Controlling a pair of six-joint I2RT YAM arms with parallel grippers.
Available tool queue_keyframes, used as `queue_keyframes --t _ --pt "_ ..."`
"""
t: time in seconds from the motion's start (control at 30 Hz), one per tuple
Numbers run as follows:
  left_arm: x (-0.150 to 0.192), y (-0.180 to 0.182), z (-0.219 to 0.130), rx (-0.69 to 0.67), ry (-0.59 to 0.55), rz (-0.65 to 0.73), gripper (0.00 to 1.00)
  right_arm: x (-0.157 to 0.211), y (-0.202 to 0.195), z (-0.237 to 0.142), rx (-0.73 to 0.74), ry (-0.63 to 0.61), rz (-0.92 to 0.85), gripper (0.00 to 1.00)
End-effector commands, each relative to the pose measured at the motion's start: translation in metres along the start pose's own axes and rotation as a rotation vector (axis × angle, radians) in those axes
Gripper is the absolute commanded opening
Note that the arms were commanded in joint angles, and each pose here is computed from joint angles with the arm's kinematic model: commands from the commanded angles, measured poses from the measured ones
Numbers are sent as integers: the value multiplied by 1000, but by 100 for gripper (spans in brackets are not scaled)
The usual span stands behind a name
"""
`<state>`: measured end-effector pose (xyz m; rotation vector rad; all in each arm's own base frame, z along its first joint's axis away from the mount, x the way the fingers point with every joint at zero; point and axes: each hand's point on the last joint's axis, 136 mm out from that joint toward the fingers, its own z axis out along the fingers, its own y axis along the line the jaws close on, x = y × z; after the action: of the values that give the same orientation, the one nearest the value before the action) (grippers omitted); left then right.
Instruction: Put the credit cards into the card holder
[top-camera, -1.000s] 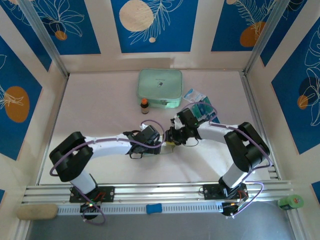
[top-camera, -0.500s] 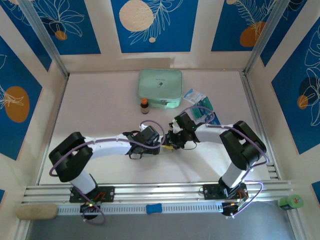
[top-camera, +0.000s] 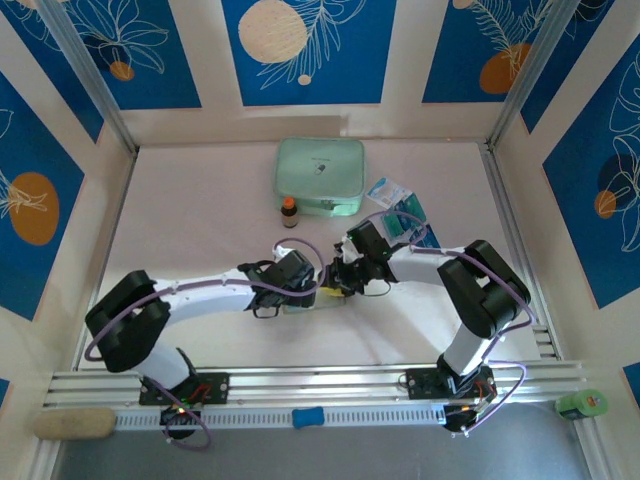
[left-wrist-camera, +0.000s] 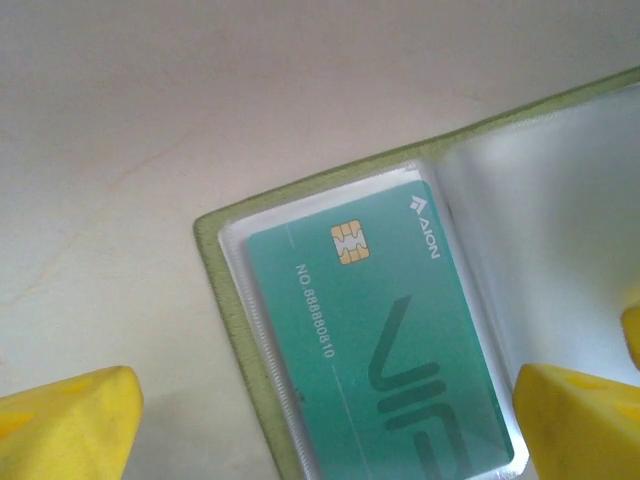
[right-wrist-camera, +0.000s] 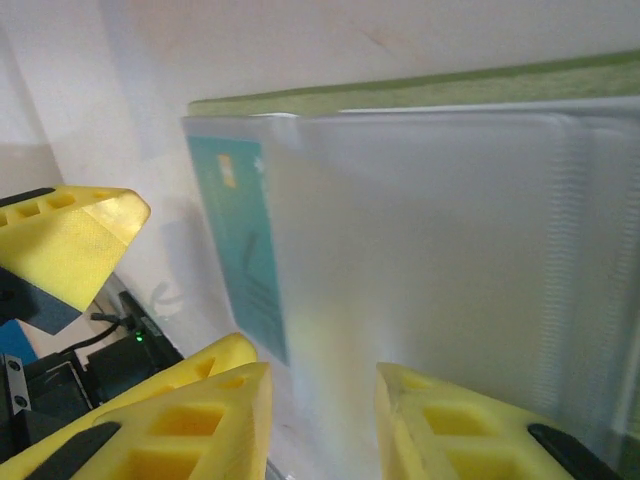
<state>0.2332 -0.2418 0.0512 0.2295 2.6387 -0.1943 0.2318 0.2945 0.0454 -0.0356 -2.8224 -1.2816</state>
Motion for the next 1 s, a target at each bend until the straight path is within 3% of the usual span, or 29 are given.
queue_keyframes --t 0.0,0.23,0.5,0.97 --pt "-20 -14 -23 74 -82 -24 96 0 20 3 -59 23 -7 33" --pt "-26 8 -46 44 -149 -51 98 0 38 5 -84 35 -27 33" --pt "-21 39 -60 16 -192 -110 99 -1 56 17 -57 57 -62 46" --pt "-16 59 -62 4 -203 -151 100 -6 59 48 -22 103 -63 47"
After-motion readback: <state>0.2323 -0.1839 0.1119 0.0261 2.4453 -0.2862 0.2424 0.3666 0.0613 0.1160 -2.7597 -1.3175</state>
